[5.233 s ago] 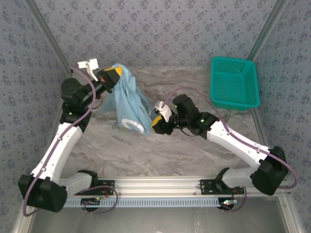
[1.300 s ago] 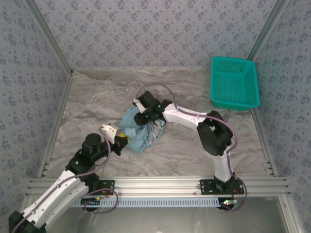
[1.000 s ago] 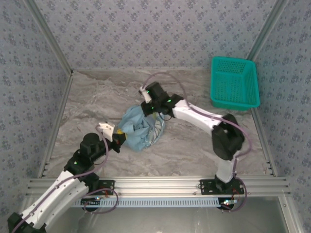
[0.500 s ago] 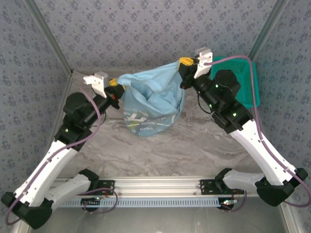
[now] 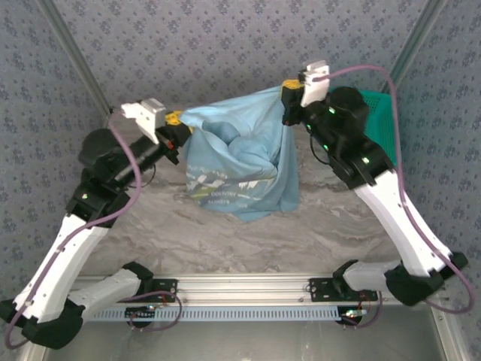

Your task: Fold the inside-out t-shirt

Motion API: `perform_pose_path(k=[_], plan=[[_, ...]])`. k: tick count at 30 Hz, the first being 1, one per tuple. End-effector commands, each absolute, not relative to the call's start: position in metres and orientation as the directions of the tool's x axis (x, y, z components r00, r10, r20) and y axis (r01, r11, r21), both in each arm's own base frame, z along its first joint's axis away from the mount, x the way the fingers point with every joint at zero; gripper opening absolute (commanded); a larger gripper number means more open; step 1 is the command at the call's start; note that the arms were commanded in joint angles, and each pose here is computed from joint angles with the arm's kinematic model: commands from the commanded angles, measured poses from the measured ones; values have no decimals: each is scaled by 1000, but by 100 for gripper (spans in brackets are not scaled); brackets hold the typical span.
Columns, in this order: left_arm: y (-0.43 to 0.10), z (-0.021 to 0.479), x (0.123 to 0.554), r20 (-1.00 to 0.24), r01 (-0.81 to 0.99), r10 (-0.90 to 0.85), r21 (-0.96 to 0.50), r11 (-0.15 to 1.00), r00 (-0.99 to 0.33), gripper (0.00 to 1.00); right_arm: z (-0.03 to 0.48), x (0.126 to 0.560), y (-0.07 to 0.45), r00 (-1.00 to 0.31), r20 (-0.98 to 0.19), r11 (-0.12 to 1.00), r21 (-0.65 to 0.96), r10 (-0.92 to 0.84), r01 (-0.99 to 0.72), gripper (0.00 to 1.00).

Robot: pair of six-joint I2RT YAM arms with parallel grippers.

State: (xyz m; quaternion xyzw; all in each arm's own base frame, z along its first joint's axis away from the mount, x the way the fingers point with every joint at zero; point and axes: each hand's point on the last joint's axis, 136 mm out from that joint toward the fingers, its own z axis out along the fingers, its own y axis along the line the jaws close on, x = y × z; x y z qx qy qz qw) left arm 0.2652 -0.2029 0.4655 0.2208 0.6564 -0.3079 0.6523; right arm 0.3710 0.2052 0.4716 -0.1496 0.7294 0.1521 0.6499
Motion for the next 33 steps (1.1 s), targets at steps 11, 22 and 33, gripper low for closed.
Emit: perform_pose_path(k=[11,22,33], plan=[[-174,224,308,-849,433,-50,-318,843,-526,0,179,364,223,-746,-625,893,173,-227,-417,44],[-171,215,306,-841,428,-37,-312,848,-540,0,136,337,305,-736,-574,777,254,-359,-576,43],[-171,220,305,-847,436,-36,-308,846,-530,0,70,342,322,-784,-419,783,228,-457,-578,41]])
